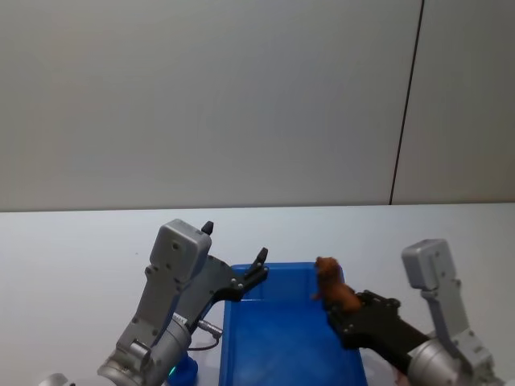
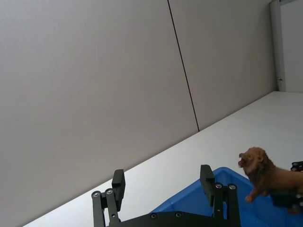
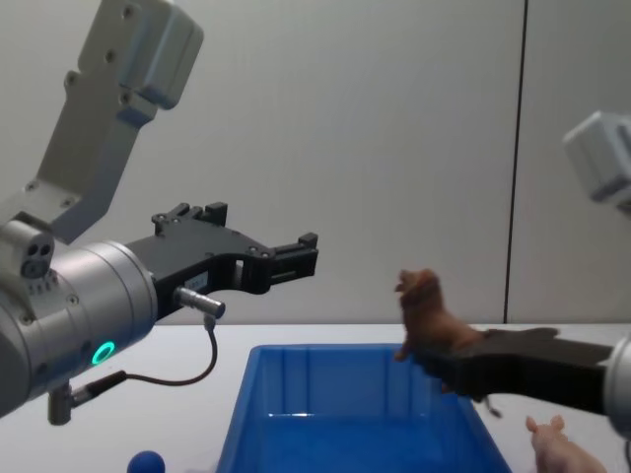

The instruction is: Pick up the two dolls from the table and place them into the box.

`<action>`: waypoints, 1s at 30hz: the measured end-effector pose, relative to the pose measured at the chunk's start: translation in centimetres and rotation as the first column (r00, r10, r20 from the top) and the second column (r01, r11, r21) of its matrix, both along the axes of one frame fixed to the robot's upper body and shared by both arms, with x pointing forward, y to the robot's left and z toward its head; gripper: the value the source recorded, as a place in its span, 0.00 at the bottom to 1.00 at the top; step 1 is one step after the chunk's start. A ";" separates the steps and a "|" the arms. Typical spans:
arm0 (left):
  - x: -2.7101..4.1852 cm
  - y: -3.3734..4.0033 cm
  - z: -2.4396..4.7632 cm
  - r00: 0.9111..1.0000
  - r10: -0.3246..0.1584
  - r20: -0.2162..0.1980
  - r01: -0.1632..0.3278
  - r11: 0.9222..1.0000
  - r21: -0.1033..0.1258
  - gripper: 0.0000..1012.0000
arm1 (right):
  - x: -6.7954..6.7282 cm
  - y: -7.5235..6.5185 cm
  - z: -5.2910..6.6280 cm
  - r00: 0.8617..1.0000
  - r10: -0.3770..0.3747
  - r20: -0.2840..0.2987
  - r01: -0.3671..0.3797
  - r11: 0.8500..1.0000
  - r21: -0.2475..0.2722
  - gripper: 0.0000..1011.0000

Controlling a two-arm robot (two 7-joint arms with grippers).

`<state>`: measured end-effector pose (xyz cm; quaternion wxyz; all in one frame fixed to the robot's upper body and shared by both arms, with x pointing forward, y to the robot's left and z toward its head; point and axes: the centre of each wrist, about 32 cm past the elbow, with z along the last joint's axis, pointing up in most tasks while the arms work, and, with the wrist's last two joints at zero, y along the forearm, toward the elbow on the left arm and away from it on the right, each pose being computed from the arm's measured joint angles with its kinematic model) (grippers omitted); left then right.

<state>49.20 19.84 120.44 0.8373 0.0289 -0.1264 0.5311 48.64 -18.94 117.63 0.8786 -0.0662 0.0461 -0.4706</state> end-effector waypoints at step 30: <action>0.00 0.00 0.00 1.000 0.000 0.000 0.000 1.000 0.000 0.99 | -0.6 -0.7 0.6 0.996 -0.091 0.008 0.091 0.996 -0.010 0.99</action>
